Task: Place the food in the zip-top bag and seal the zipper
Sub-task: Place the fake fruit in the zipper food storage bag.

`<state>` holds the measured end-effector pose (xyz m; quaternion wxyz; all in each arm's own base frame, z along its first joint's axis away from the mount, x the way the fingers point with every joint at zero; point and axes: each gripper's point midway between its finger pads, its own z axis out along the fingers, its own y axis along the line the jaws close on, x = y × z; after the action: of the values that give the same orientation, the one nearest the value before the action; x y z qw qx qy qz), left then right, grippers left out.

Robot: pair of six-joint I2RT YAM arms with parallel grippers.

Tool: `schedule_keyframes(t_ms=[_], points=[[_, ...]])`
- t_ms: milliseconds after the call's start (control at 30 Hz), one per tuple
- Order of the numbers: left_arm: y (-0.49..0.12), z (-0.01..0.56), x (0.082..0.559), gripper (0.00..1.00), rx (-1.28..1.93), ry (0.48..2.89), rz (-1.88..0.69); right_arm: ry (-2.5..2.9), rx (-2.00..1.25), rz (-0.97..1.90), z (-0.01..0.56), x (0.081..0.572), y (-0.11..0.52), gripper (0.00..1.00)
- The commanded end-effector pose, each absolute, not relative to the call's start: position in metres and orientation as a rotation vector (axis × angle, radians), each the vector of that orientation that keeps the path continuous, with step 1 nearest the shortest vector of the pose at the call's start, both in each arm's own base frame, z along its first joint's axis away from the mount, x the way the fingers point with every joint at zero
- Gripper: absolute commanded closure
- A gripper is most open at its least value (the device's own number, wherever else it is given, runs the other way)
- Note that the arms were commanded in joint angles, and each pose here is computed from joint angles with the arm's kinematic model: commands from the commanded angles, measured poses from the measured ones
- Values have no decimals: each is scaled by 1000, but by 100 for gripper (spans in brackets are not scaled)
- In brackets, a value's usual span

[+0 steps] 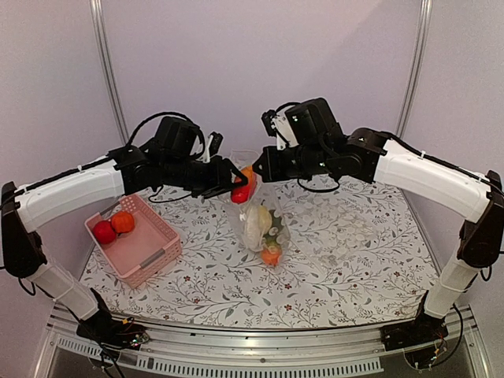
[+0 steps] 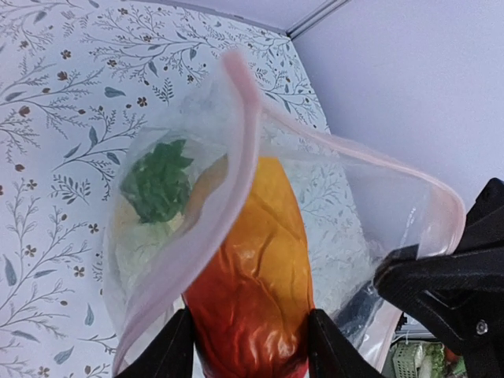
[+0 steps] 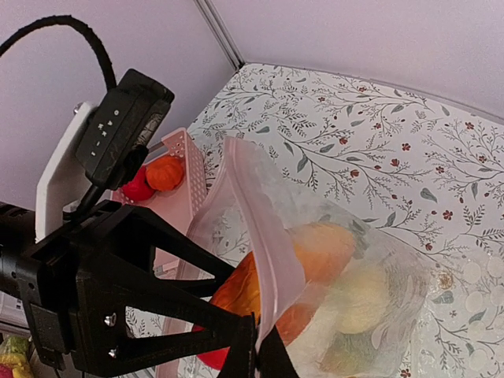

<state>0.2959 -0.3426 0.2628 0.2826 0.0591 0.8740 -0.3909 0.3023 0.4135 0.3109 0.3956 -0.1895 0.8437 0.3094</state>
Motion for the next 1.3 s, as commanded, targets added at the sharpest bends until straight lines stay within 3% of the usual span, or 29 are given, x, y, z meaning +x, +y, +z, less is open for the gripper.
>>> schedule_keyframes(t_ms=[0, 367, 567, 867, 1267], points=[[-360, 261, 295, 53, 223, 2353, -1026, 2125, -486, 813, 313, 302, 423, 100], [-380, 234, 295, 47, 269, 2429, -980, 2135, -482, 801, 308, 304, 424, 100], [-380, 234, 293, 36, 275, 2431, -978, 2137, -478, 798, 307, 305, 424, 100], [-376, 240, 292, 34, 283, 2405, -975, 2140, -474, 794, 306, 305, 423, 100], [-337, 333, 270, 25, 424, 2038, -987, 2143, -466, 777, 304, 306, 419, 100]])
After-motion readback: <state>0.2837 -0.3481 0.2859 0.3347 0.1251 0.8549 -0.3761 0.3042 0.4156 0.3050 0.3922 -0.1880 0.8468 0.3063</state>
